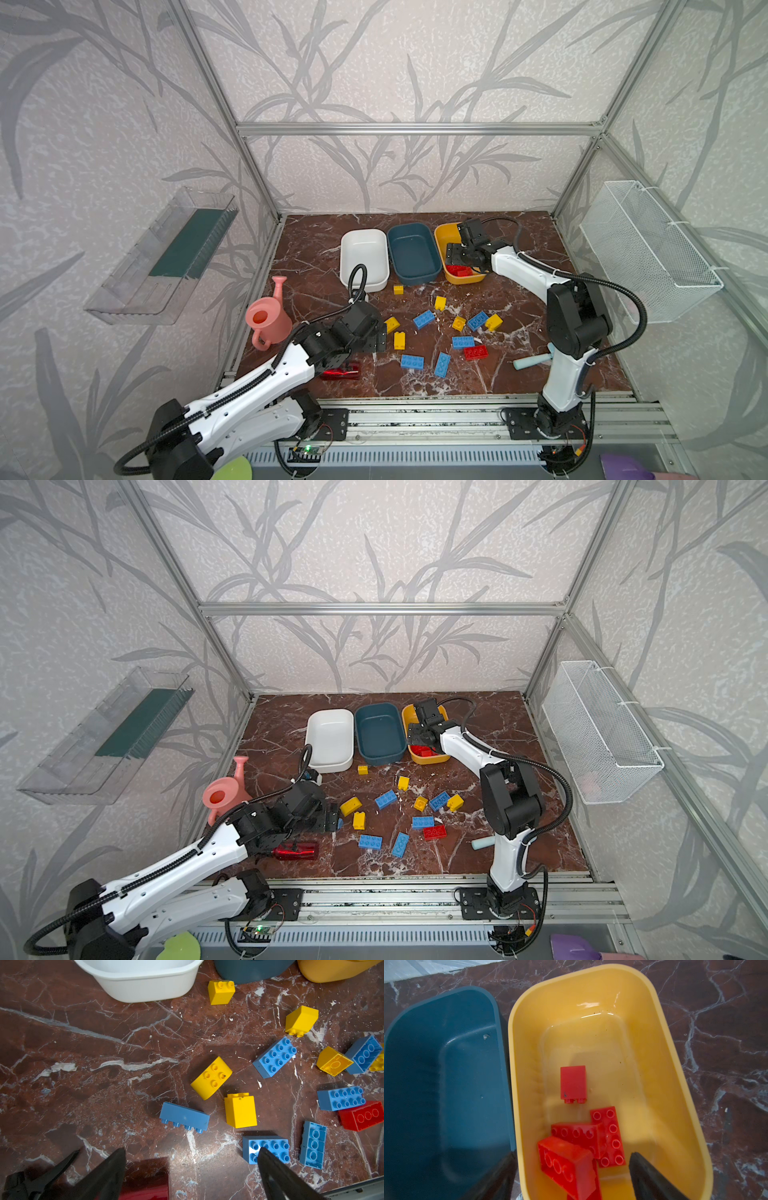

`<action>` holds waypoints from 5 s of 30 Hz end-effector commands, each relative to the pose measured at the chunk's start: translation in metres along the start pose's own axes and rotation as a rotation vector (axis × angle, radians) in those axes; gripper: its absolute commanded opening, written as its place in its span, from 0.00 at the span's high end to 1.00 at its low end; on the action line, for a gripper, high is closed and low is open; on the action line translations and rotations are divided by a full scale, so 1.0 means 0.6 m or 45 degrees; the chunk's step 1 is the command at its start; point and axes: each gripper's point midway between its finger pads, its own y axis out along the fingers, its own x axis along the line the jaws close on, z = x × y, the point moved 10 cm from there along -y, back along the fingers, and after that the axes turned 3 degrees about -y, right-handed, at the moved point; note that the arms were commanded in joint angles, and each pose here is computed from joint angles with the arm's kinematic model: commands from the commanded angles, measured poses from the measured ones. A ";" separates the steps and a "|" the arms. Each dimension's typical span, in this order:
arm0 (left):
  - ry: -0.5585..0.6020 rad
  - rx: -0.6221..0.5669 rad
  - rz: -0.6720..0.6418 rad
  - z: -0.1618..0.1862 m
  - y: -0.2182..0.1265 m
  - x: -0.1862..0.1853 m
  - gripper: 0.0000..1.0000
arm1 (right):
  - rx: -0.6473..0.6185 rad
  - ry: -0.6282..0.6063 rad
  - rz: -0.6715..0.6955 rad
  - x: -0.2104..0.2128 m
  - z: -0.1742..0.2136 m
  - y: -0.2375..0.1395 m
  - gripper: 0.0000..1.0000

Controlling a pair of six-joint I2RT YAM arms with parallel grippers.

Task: Sort the legos into containers by color
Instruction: 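Lift the red brick with the right gripper and drop it into the yellow tub, then grasp a red brick by the blue bricks with the left gripper while the right withdraws, then carry the red brick over the yellow tub and open the left gripper, then withdraw the left arm while the right gripper grasps a yellow brick by the teal tub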

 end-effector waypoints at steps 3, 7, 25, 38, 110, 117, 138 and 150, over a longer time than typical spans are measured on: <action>0.132 -0.026 0.090 -0.024 -0.006 -0.045 0.04 | -0.056 0.029 -0.083 -0.019 -0.023 -0.055 0.07; 0.247 -0.007 0.152 -0.032 0.005 -0.091 0.16 | -0.105 0.085 -0.203 -0.046 -0.029 -0.102 0.06; 0.796 0.319 0.414 0.036 0.125 -0.350 0.47 | -0.290 0.536 -0.443 -0.220 0.037 -0.275 0.03; 0.848 0.468 0.441 0.082 0.176 -0.390 0.42 | -0.339 0.560 -0.436 -0.239 0.049 -0.295 0.03; 0.471 -0.015 0.233 -0.376 0.267 -0.384 0.70 | -0.144 0.351 -0.514 -0.182 0.211 -0.229 0.03; 0.418 -0.039 0.285 -0.383 0.308 -0.389 0.68 | -0.119 0.268 -0.470 -0.170 0.227 -0.235 0.03; 0.194 -0.165 0.187 -0.399 0.171 -0.325 0.26 | -0.018 -0.077 -0.343 -0.074 0.243 -0.238 0.08; -0.058 -0.321 0.074 -0.288 0.012 -0.177 0.25 | 0.000 -0.124 -0.201 0.021 0.233 -0.190 0.10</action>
